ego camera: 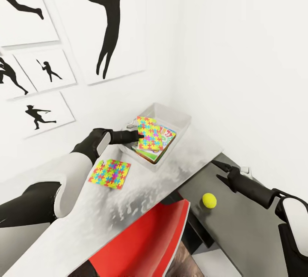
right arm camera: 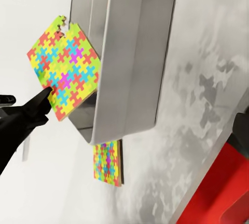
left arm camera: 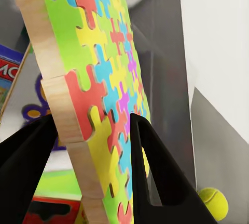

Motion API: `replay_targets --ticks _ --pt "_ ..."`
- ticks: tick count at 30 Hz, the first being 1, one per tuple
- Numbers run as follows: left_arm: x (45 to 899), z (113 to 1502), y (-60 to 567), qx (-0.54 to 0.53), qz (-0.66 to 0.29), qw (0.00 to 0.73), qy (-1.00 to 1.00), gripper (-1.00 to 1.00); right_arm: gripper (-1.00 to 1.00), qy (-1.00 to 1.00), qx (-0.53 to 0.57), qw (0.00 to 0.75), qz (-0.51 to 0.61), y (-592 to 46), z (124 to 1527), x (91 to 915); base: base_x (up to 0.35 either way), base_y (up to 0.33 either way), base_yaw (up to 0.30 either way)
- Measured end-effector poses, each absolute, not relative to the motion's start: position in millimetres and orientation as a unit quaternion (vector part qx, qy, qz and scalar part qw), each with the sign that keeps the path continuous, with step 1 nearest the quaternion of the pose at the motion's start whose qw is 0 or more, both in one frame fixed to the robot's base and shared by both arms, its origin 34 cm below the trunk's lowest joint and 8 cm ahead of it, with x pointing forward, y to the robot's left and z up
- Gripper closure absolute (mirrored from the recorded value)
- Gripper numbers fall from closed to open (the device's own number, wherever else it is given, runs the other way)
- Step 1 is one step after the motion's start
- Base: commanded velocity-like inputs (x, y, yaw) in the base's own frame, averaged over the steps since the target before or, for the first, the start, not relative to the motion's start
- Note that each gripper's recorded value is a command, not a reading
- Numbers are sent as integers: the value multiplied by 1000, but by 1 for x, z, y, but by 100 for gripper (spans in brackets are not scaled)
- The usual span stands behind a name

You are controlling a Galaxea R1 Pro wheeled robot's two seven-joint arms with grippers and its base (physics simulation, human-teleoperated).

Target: Put all the toys in the child's room - the three board games (two on the bed and one on the table), the two jigsaw puzzles on the table, and the tennis ball on the table - inside the toy box on the table in the child's room.

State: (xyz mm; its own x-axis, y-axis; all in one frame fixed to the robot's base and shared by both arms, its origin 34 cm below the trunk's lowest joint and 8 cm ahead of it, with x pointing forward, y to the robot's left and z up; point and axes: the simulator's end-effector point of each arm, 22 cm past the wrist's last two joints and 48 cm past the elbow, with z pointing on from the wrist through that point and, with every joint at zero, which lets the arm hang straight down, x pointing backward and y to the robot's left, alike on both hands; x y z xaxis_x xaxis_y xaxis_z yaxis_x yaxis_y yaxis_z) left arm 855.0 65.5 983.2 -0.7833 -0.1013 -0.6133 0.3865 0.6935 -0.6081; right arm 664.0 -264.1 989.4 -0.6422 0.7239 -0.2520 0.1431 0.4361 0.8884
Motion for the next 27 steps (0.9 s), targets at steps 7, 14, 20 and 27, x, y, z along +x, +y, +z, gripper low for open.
replay_targets --ticks 7,14,20,27 --pt "862 984 66 84 -382 325 861 100 -100 787 278 315 452 -263 983 664 0 0 0" --pt "867 983 66 85 -382 326 861 100 -100 789 280 310 451 -262 976 663 0 0 0" --pt "871 982 66 85 -381 327 861 100 -100 790 282 306 450 -262 971 663 0 0 0" --pt "871 975 66 84 -381 323 862 100 -100 792 284 302 448 -262 965 663 0 0 0"
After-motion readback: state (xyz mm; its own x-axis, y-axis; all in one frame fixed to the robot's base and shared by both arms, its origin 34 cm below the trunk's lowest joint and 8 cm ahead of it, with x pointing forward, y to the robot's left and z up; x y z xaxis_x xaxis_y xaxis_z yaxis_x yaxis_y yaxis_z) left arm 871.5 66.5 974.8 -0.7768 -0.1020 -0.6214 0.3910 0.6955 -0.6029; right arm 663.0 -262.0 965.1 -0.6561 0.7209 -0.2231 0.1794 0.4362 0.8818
